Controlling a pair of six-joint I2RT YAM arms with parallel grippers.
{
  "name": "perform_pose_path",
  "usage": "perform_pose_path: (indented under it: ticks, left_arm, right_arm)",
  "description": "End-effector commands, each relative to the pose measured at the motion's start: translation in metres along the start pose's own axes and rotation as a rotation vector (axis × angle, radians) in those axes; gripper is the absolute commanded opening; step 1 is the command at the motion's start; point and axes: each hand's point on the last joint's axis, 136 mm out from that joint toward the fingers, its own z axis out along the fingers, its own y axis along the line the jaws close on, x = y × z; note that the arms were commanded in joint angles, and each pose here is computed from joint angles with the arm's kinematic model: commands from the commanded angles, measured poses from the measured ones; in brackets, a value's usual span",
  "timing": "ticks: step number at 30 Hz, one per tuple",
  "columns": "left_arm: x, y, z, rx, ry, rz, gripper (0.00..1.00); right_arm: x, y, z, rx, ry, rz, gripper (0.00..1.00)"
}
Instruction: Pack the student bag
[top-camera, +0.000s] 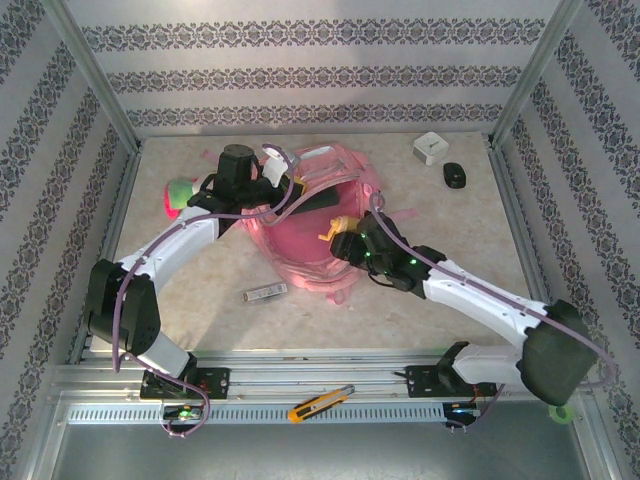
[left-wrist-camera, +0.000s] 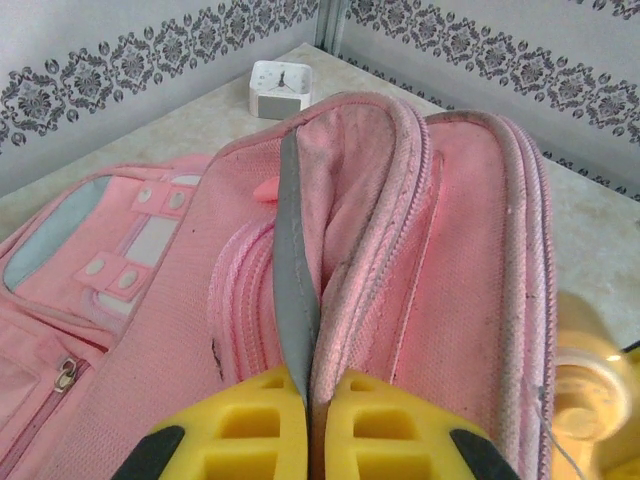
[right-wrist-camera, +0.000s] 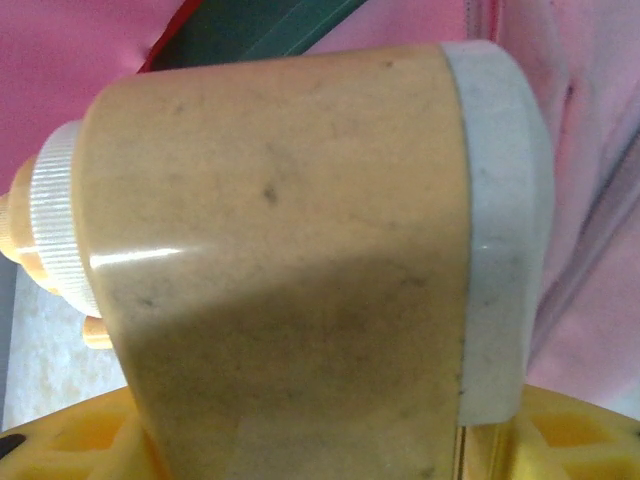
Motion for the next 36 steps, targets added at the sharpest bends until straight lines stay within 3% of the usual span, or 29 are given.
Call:
perform_pose_path:
  ticks: [1,11,15,22,27,36]
  left_arm:
    - [-0.075,-0.005,-0.018,0.029,-0.221,0.095,0.01]
    - [-0.086,-0.005,-0.018,0.039,-0.238,0.099,0.0]
    - [-0.083,-0.004,-0.018,0.03,-0.227,0.104,0.01]
    - [-0.077,-0.004,-0.019,0.025,-0.213,0.109,0.01]
    - [-0.069,-0.007,-0.018,0.036,-0.199,0.11,0.0]
    - [-0.03,-0.01,-0.012,0.05,-0.131,0.11,0.0]
  right_arm:
    - [-0.02,0.025,0.014,-0.088,-0.039,0.077,0.55]
    - [-0.027,0.036,0.075,-0.144,-0.024,0.257,0.61]
    - [-0.027,0.041,0.092,-0.171,-0.006,0.313,0.8]
    - [-0.013,0.039,0.101,-0.152,0.03,0.306,0.81]
    - [-0.017,0.052,0.076,-0.212,0.007,0.26,0.78]
    - [-0.038,0.056,-0.031,-0.256,-0.123,0.038,0.72]
